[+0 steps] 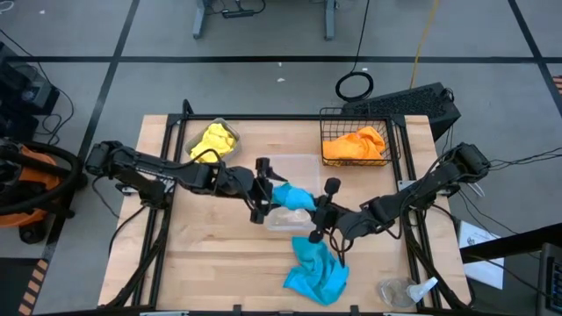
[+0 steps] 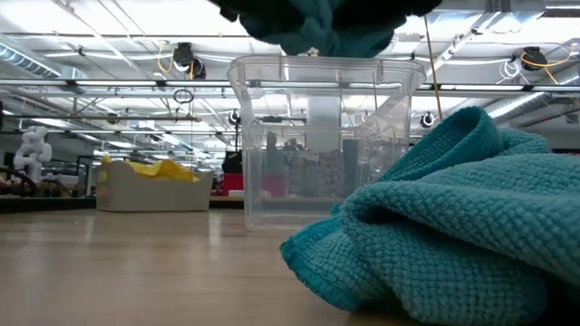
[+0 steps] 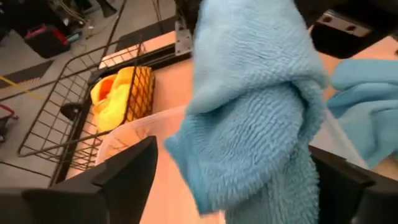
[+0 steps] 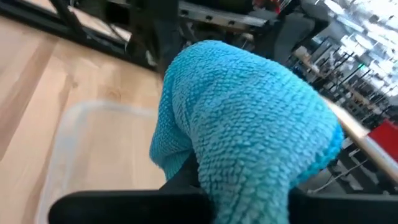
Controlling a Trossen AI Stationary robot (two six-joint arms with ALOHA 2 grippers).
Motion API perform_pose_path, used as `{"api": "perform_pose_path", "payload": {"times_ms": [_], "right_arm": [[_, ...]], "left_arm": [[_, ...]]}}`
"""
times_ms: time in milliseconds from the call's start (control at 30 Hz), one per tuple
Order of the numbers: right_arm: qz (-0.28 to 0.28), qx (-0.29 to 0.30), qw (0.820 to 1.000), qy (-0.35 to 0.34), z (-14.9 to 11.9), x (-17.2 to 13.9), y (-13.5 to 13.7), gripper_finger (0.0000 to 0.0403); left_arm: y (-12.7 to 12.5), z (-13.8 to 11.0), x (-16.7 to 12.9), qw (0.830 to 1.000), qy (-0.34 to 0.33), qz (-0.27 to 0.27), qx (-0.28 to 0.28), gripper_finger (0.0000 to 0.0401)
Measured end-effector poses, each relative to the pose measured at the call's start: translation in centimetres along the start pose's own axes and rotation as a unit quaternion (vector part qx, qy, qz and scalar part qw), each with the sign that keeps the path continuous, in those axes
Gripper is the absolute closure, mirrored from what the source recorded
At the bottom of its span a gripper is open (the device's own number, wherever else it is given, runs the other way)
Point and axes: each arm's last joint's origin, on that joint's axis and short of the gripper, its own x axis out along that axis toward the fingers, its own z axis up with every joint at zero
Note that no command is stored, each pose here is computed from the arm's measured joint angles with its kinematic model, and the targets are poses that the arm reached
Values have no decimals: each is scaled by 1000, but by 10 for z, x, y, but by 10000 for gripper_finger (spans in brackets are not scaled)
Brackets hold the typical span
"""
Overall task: Sort microfiber towel by color & place in baskets
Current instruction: Put the top blue towel into the transparent bin
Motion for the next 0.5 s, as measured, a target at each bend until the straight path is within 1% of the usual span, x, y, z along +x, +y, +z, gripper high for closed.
{"api": "perform_pose_path", "payload": {"times_ms": [167, 267, 400, 500], "right_arm": [[-4, 27, 999, 38, -10, 7, -5, 388], [-13, 59, 996, 60, -16, 15, -12, 388], [20, 106, 991, 82, -24, 28, -22, 388], [30, 139, 985, 94, -28, 37, -32, 388]], "left_arm": [[8, -20, 2, 1000, 6, 12, -16, 58], [12, -32, -1, 999, 19, 18, -25, 58], [15, -39, -10, 999, 15, 25, -39, 58], [15, -43, -18, 999, 20, 23, -40, 58]]}}
